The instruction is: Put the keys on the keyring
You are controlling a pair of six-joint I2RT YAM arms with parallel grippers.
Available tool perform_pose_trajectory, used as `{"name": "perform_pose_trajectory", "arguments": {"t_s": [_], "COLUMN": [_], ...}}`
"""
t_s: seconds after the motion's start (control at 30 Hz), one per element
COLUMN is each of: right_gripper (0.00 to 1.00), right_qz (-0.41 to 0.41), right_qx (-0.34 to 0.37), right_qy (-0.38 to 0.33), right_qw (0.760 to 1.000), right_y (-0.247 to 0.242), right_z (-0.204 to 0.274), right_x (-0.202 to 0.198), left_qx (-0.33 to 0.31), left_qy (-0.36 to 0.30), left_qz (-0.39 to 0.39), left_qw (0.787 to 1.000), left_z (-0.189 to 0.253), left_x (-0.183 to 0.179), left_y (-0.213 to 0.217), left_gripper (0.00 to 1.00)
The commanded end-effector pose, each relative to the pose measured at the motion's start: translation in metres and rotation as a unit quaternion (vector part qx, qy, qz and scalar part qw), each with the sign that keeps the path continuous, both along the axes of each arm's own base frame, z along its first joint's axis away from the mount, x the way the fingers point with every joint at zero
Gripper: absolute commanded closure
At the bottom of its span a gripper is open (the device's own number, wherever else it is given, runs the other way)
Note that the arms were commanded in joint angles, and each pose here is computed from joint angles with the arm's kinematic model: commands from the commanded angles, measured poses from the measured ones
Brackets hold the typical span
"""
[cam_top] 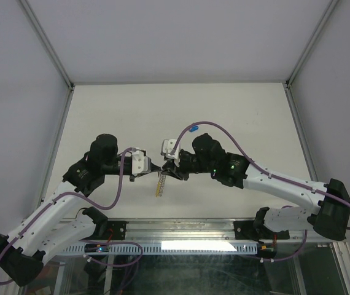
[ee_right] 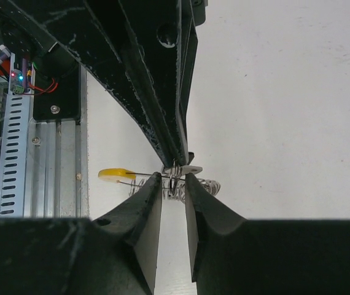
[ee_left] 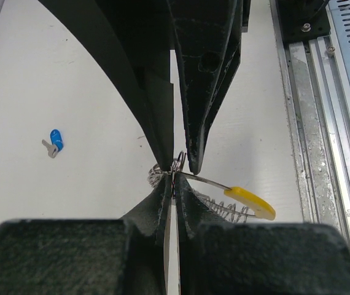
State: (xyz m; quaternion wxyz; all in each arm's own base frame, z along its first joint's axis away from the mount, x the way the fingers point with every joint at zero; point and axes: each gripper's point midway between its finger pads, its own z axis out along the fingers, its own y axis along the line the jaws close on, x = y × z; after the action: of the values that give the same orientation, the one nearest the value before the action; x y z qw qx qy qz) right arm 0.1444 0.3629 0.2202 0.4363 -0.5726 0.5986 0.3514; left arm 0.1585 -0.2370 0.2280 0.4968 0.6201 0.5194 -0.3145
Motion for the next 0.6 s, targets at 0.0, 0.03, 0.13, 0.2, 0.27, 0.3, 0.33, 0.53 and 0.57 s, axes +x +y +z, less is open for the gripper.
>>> {"name": "perform_pose_trajectory", "arguments": {"t_s": [0.0, 0.03, 0.13, 0.2, 0.27, 0.3, 0.33, 0.53, 0.57], "right_gripper": [0.76, 0.77, 0.83, 0.87, 0.98, 1.0, 1.0, 1.0, 1.0], "right_qz": [0.007, 0.008, 0.009, 0.011, 0.013, 0.013, 0.013, 0.012, 0.012], "right_qx": [0.04, 0.039, 0.034, 0.029, 0.03, 0.031, 0.032, 0.032, 0.035], "right_qy": [-0.014, -0.013, -0.012, -0.01, -0.011, -0.012, -0.013, -0.038, -0.043], "right_qw": [0.999, 0.999, 0.999, 0.999, 0.999, 0.999, 0.999, 0.999, 0.998], "right_y": [0.01, 0.011, 0.011, 0.012, 0.012, 0.012, 0.011, 0.002, 0.001], "right_z": [0.032, 0.031, 0.029, 0.026, 0.028, 0.029, 0.03, 0.032, 0.033], "right_x": [0.003, 0.003, 0.003, 0.003, 0.002, 0.002, 0.003, 0.002, 0.003], "left_qx": [-0.019, -0.018, -0.018, -0.018, -0.017, -0.017, -0.018, -0.036, -0.042], "left_qy": [-0.042, -0.041, -0.043, -0.044, -0.044, -0.045, -0.045, -0.052, -0.054], "left_qz": [-0.014, -0.014, -0.016, -0.016, -0.016, -0.017, -0.016, -0.012, -0.011], "left_qw": [0.999, 0.999, 0.999, 0.999, 0.999, 0.999, 0.999, 0.998, 0.998], "left_z": [0.027, 0.027, 0.028, 0.028, 0.028, 0.028, 0.028, 0.042, 0.045], "left_x": [0.001, 0.001, 0.001, 0.0, 0.0, -0.001, -0.001, -0.007, -0.008], "left_y": [-0.006, -0.006, -0.006, -0.006, -0.006, -0.006, -0.006, -0.002, -0.002], "left_gripper": [1.0, 1.0, 1.0, 1.0, 1.0, 1.0, 1.0, 0.79, 0.77]}}
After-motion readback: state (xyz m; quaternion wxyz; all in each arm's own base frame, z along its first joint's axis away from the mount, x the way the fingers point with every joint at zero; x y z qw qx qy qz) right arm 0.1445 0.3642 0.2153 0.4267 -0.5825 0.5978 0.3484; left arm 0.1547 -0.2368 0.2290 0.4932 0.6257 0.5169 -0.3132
